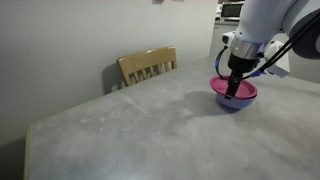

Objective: Put the pink lid on the table

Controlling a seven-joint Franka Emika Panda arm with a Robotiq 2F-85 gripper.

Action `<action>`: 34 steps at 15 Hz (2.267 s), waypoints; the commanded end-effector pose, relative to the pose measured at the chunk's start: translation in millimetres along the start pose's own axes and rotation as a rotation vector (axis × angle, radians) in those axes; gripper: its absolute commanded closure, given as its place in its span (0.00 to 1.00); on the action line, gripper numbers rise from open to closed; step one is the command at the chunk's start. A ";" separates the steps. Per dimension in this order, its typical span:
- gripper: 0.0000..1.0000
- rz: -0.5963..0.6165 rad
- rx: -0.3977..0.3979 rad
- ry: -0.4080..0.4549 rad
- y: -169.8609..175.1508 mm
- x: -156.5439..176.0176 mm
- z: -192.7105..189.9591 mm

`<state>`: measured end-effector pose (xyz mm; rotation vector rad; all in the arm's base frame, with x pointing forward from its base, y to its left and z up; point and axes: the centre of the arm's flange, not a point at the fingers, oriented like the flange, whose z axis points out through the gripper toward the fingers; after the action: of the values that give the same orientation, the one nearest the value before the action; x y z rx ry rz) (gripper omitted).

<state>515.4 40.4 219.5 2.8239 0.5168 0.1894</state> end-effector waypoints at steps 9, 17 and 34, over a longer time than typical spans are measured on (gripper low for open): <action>0.00 -0.006 -0.005 -0.057 -8.1 7.2 12.9; 0.41 -0.013 0.001 -0.077 -12.6 6.5 23.2; 0.97 -0.006 -0.012 -0.077 -2.6 17.8 12.8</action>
<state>531.6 48.0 213.7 2.7963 0.5135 0.1254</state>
